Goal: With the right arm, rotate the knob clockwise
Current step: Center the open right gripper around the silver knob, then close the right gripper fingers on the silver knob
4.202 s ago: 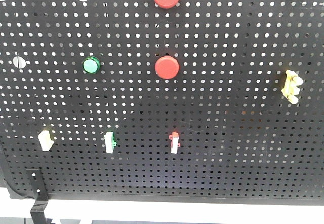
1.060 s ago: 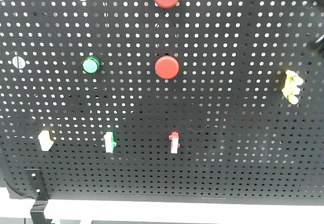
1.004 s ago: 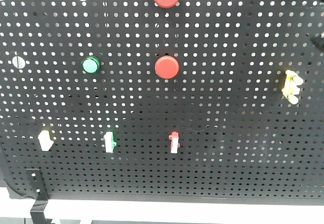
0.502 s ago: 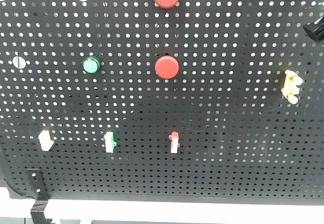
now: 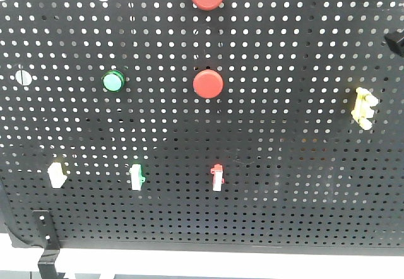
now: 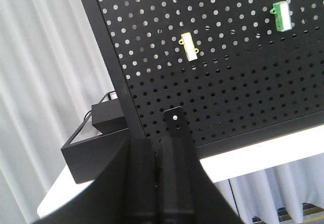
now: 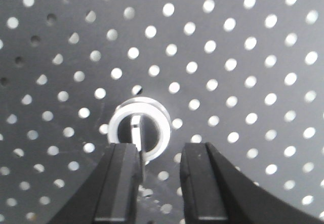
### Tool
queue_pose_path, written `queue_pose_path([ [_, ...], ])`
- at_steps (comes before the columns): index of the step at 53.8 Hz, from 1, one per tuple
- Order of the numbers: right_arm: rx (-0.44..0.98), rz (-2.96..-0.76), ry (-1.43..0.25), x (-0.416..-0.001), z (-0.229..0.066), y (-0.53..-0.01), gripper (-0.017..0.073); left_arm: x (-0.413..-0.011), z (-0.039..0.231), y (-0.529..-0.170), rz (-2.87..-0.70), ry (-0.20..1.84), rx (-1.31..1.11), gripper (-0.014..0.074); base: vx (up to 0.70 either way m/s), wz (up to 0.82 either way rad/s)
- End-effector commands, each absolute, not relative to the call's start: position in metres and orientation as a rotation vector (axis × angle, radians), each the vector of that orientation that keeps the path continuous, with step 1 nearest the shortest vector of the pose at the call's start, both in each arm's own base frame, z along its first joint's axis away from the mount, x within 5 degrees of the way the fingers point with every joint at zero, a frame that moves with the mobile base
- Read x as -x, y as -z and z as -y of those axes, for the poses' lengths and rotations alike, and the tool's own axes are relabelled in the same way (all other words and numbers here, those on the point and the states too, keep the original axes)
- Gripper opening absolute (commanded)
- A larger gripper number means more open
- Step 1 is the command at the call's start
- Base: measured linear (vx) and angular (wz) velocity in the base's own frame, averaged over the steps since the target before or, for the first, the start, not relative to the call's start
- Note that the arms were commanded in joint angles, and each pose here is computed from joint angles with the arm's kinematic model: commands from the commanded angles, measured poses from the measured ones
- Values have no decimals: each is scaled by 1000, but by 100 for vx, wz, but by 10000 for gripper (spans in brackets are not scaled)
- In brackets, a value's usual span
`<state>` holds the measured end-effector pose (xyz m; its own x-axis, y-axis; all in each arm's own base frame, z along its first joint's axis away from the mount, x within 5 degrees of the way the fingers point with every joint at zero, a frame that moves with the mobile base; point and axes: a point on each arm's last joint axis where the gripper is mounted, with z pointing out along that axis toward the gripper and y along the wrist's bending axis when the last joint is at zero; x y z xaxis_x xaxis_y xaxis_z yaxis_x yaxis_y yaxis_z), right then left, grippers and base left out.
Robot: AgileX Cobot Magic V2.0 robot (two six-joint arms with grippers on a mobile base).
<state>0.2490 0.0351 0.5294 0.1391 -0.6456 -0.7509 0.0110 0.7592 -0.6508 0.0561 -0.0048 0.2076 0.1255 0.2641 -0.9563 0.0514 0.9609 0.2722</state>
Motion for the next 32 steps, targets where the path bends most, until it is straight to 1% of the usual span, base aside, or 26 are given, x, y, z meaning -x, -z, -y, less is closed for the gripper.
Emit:
queue_pose_path([
  [1, 531, -1246, 506, -234, -34, -550, 293, -55, 5, -204, -1382, -144, -254, -6, 0, 0],
  [10, 568, -1243, 464, -232, -46, -548, 315, -55, 5, -204, -1382, -144, -254, -6, 0, 0],
  [16, 631, -1212, 529, -231, -51, -549, 316, -55, 5, -204, -1382, -144, -254, -6, 0, 0],
  [32, 689, -1182, 663, -236, -49, -548, 316, -55, 5, -204, -1382, -144, -254, -6, 0, 0],
])
